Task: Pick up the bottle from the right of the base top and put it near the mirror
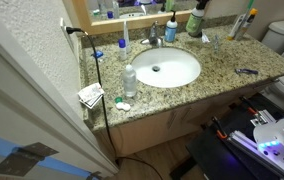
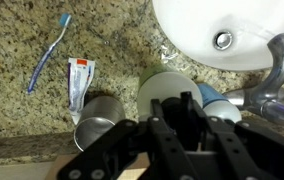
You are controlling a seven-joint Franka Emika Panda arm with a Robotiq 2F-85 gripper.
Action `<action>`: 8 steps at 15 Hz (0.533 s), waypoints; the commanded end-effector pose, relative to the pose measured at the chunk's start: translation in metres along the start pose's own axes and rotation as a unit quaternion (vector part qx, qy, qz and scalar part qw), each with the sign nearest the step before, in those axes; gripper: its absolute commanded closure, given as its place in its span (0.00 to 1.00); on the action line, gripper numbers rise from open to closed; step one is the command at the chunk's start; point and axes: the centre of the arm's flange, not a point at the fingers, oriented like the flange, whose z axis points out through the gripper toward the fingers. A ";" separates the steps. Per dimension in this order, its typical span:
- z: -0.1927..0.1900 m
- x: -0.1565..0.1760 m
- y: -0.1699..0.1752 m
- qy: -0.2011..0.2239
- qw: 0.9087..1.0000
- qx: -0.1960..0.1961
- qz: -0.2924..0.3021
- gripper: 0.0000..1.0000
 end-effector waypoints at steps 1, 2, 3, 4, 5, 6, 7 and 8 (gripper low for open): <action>0.001 0.004 -0.002 0.002 1.000 0.000 0.003 0.70; 0.001 0.007 -0.002 0.004 1.000 0.000 0.004 0.93; 0.011 0.009 -0.001 0.004 1.000 -0.011 0.012 0.93; 0.019 0.015 0.000 -0.003 1.000 -0.011 0.017 0.93; 0.025 0.026 0.000 -0.003 0.999 -0.004 0.031 0.93; 0.030 0.034 -0.002 -0.004 0.999 0.005 0.044 0.93; 0.035 0.039 -0.003 -0.003 0.998 0.010 0.055 0.93; 0.039 0.047 -0.006 -0.003 0.998 0.011 0.064 0.93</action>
